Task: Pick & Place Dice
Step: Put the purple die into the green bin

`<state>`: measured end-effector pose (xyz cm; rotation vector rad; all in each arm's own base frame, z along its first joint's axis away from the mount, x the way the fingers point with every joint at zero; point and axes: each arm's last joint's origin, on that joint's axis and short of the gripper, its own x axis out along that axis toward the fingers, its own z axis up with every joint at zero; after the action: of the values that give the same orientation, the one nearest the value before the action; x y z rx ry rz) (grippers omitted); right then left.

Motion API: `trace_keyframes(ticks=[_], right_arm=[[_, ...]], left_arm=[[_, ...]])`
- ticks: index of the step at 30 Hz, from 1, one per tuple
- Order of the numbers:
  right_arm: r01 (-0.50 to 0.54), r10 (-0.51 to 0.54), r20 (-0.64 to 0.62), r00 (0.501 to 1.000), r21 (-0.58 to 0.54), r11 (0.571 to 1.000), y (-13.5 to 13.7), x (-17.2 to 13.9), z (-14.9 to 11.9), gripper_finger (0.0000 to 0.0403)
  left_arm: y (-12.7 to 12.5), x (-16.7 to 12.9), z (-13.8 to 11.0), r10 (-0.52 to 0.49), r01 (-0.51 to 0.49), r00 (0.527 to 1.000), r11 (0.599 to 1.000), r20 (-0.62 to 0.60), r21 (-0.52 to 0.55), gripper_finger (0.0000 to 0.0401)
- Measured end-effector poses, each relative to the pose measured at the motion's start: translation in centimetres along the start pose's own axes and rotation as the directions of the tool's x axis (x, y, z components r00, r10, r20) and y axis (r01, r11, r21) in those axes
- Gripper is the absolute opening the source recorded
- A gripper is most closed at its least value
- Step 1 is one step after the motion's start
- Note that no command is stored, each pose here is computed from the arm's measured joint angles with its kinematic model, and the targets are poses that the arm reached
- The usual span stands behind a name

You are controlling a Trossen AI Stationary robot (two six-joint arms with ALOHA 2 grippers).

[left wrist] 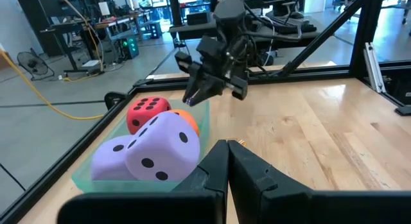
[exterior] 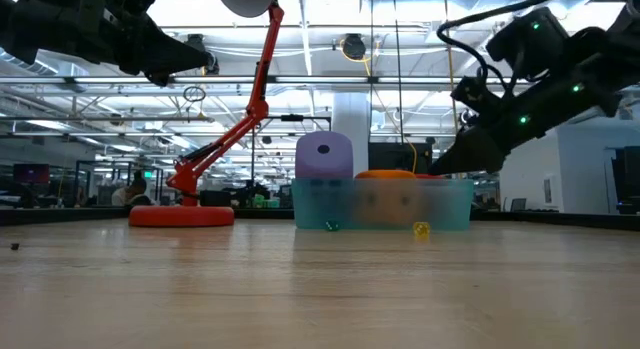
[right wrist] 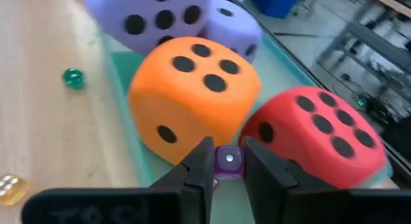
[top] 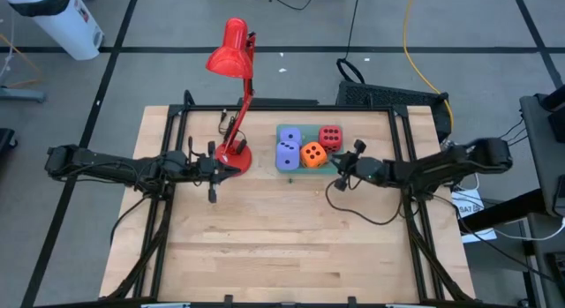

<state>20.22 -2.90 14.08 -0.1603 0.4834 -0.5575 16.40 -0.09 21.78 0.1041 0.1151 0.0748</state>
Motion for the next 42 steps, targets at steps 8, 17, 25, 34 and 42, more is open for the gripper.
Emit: trace_keyframes(ticks=[8,17,25,34,42], right_arm=[[-0.084,0.088,0.017,0.996,-0.156,0.984,0.7,0.6,-0.2,0.0177],[-0.086,0.097,0.051,0.994,-0.175,0.981,0.7,0.4,0.2,0.029],[-0.074,0.086,0.057,0.995,-0.183,0.98,1.0,0.3,0.2,0.0271],[-0.072,0.098,0.098,0.99,-0.242,0.968,1.3,0.1,0.6,0.0253],[0.017,0.05,0.164,0.985,-0.386,0.922,1.6,-0.3,1.3,0.0284]], left_arm=[[0.0,0.0,0.0,0.0,0.0,1.0,1.0,0.0,-0.001,0.0017],[0.0,0.0,0.0,0.0,0.0,1.0,1.0,0.0,0.001,0.0017],[0.0,0.0,0.0,-0.001,0.001,1.0,1.0,-0.001,0.001,0.0017],[0.1,1.5,0.9,0.124,-0.118,0.992,0.979,0.027,-0.165,0.0017],[-1.1,8.2,2.9,0.095,-0.097,0.995,0.989,-0.02,-0.109,0.0006]])
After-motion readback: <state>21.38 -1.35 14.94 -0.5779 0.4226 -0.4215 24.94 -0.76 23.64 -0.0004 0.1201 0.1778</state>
